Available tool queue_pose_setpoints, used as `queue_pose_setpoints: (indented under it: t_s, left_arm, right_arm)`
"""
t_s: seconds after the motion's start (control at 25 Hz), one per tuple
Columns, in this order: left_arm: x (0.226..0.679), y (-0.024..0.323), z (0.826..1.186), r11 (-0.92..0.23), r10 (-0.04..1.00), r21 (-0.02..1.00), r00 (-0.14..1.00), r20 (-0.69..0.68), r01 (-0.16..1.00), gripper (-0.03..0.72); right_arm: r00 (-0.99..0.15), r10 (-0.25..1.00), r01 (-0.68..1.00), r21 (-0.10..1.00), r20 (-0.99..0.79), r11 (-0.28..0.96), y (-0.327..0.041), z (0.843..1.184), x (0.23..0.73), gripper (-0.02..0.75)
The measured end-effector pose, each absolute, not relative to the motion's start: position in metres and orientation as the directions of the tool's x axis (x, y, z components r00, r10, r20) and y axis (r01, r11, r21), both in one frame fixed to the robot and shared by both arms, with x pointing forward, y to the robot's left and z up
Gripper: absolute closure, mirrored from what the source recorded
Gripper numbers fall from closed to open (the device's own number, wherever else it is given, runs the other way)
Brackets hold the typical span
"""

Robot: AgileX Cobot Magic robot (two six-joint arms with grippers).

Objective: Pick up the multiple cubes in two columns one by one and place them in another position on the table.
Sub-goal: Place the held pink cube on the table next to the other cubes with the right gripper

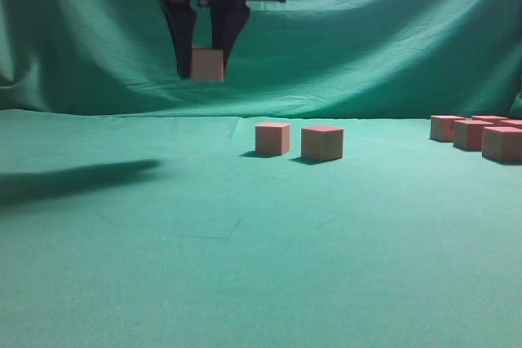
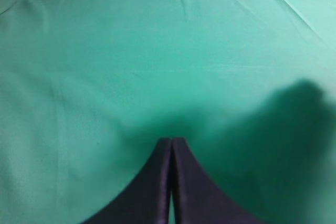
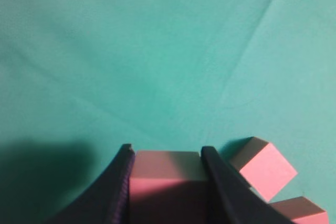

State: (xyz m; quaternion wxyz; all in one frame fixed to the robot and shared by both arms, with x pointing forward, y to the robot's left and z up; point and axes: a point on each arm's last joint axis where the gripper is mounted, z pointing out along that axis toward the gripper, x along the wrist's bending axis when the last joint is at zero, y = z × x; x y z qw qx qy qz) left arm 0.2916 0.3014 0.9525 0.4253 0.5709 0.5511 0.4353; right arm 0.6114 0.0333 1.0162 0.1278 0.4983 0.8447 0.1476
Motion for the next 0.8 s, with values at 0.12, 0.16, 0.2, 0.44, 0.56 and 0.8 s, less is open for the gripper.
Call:
queue_pose_setpoints:
  t_s: [0.12, 0.16, 0.2, 0.44, 0.56, 0.8]
  left_arm:
    - [0.292, 0.301, 0.953, -0.031, 1.000, 0.965, 0.014, 0.028, 0.259, 0.688]
    - [0.292, 0.301, 0.953, -0.031, 1.000, 0.965, 0.014, 0.028, 0.259, 0.688]
    - [0.292, 0.301, 0.953, -0.031, 1.000, 0.965, 0.014, 0.028, 0.259, 0.688]
    - [0.292, 0.301, 0.953, -0.031, 1.000, 0.965, 0.014, 0.028, 0.259, 0.688]
    - [0.292, 0.301, 0.953, -0.031, 1.000, 0.965, 0.014, 0.028, 0.259, 0.688]
    - [0.292, 0.301, 0.953, -0.031, 1.000, 0.965, 0.014, 0.028, 0.259, 0.688]
  right_arm:
    - [-0.434, 0.896, 0.820, 0.372, -0.094, 0.436, 0.034, 1.002, 0.617, 0.473]
    - [-0.431, 0.897, 0.823, 0.364, -0.101, 0.436, 0.034, 0.997, 0.618, 0.473]
    - [-0.425, 0.900, 0.828, 0.358, -0.103, 0.432, 0.035, 0.993, 0.619, 0.473]
    - [-0.400, 0.908, 0.846, 0.332, -0.121, 0.417, 0.037, 0.971, 0.623, 0.473]
    - [-0.371, 0.921, 0.862, 0.325, -0.118, 0.389, 0.037, 0.961, 0.625, 0.473]
    - [-0.337, 0.936, 0.873, 0.337, -0.107, 0.353, 0.038, 0.958, 0.626, 0.473]
